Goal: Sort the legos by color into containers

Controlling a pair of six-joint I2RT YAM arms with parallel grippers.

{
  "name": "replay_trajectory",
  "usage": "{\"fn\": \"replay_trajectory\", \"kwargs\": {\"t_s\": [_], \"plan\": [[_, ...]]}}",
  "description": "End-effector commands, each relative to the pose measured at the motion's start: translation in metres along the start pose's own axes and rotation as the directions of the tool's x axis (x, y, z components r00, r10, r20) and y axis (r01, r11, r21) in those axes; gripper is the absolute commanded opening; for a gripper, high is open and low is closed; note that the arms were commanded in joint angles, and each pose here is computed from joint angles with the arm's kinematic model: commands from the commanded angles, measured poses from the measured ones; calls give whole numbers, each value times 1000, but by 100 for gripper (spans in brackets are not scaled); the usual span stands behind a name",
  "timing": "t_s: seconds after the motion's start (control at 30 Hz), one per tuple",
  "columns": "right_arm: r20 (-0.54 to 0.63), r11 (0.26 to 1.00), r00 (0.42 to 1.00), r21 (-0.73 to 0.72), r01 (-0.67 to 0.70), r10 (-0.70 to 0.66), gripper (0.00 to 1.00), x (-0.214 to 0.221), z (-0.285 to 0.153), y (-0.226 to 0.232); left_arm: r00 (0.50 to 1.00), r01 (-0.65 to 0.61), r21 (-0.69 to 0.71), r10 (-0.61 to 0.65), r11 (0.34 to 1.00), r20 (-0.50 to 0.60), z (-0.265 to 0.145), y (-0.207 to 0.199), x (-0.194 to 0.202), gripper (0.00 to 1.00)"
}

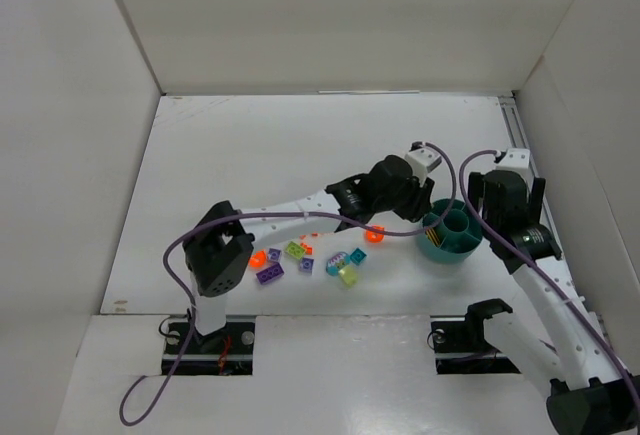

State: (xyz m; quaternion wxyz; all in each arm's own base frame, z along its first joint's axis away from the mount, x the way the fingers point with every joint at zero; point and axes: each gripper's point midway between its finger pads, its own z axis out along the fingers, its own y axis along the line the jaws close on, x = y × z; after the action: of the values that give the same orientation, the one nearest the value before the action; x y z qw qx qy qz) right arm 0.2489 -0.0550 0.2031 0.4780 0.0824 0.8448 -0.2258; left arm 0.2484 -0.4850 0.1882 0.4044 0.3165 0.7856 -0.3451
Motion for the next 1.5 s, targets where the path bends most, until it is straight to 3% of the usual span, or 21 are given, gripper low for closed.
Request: {"fn": "replay_trajectory", "kwargs": {"t_s": [0.0, 0.27, 0.47, 0.63, 0.83, 0.87, 1.03, 1.1, 1.13, 1.2, 1.33, 1.47], "plan": [[28, 1000, 999, 16, -25, 24, 100, -6, -4, -8, 997, -50, 110, 43, 993, 61, -1, -31, -29, 20], [26, 1000, 1000, -13, -14, 14, 100, -3, 0, 0, 998, -61, 196, 56, 979, 33, 10, -50, -8, 25], [19, 1000, 1000, -13, 1, 0, 100, -2, 2, 1, 998, -58, 199, 56, 978, 12, 24, -48, 5, 25], [19, 1000, 1000, -13, 1, -1, 100, -2, 2, 1, 998, -55, 171, 56, 984, -1, 33, -42, 9, 31], [33, 1000, 999, -22, -1, 1, 100, -5, -1, 0, 998, -55, 180, 56, 982, -1, 29, -45, 6, 58], [33, 1000, 999, -22, -1, 1, 100, -5, -1, 0, 998, -56, 182, 56, 982, 5, 24, -45, 4, 67], [49, 999, 999, -30, 18, -17, 100, -7, -4, -2, 997, -71, 182, 64, 981, 45, 5, -47, -8, 79], [70, 998, 997, -57, 30, -26, 100, -12, -5, 1, 995, -80, 138, 72, 987, 65, -12, -40, -14, 87], [82, 995, 995, -72, 67, -61, 100, -14, -5, 3, 995, -80, 120, 71, 990, 73, -20, -36, -14, 100], [128, 983, 989, -154, 98, -78, 100, -23, -8, 16, 989, -65, 60, 56, 996, 140, -46, -28, -32, 100], [247, 937, 961, -288, 197, -126, 100, -40, -13, 45, 990, 55, -87, -43, 995, 136, -86, 17, -9, 100], [394, 842, 903, -416, 344, -174, 100, -55, -34, 86, 962, 254, -331, -203, 909, 182, -130, 87, 16, 100]]}}
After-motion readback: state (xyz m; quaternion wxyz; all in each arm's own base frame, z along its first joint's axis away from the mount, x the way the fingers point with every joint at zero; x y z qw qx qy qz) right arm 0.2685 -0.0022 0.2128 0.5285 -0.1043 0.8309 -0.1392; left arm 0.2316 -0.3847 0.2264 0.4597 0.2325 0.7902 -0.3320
